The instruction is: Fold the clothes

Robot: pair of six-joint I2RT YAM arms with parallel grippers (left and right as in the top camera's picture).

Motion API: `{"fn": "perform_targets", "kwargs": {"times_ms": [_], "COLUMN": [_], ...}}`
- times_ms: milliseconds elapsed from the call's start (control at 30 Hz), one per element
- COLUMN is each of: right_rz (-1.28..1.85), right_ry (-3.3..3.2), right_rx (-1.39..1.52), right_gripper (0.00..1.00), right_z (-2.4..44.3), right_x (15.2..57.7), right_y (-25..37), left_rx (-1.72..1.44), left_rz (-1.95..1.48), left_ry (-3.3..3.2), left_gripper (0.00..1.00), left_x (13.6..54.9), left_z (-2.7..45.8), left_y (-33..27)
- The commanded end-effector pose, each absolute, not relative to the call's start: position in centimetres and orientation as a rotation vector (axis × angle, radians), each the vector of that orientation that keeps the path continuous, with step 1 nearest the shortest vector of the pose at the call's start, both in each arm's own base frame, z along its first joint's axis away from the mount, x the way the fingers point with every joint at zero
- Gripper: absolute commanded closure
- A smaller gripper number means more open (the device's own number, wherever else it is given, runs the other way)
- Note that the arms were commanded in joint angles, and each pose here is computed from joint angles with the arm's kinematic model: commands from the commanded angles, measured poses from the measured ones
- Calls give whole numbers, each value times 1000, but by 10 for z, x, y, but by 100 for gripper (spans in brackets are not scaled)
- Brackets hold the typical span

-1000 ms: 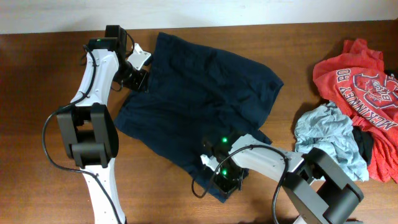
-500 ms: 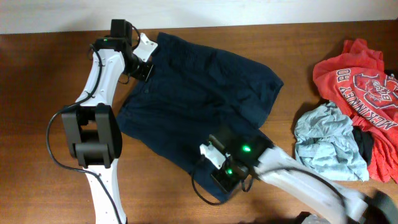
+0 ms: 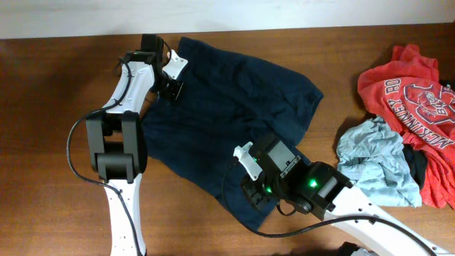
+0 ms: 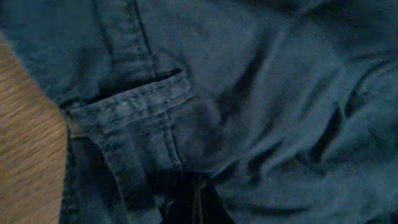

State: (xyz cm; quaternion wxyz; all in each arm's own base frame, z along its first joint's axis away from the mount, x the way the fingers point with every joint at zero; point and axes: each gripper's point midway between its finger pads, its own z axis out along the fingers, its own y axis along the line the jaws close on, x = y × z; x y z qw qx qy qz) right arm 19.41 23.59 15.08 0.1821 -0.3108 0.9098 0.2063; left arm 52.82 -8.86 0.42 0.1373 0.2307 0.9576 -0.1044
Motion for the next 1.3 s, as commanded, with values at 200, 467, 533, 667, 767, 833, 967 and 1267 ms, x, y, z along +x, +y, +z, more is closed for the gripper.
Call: {"fn": "perform_targets", "kwargs": {"times_ms": [200, 467, 533, 667, 767, 833, 967, 1267], "right_rz": [419, 343, 315, 483, 472, 464, 446, 392], "right_ry": [2598, 2695, 2737, 2762, 2753, 2733, 2751, 3030], "right_rx": [-673, -462, -615, -936, -1008, -1051, -1130, -1061], "right_gripper": [95, 86, 85, 87, 86, 86, 86, 91], "right_z": [151, 116, 83, 47, 38, 32, 9, -11], "right_x": [215, 267, 273, 255, 254, 257, 256, 217], "right_y": [216, 189, 194, 218, 219, 221, 219, 192], "left_rx": [-449, -440, -320, -94, -56, -57, -64, -126], "left_rz": [292, 254, 252, 303, 353, 350, 349, 346], "left_ry": [3048, 3164, 3174, 3177, 3163, 3154, 3149, 3136], "left_gripper": [100, 100, 100, 100, 100, 100, 100, 99], "left_x": [485, 459, 461, 464, 466, 468, 469, 472], "left_z": [-24, -25, -23, -20, -19, -19, -19, -19], "left_y": [55, 61, 45, 16, 11, 10, 12, 30]}}
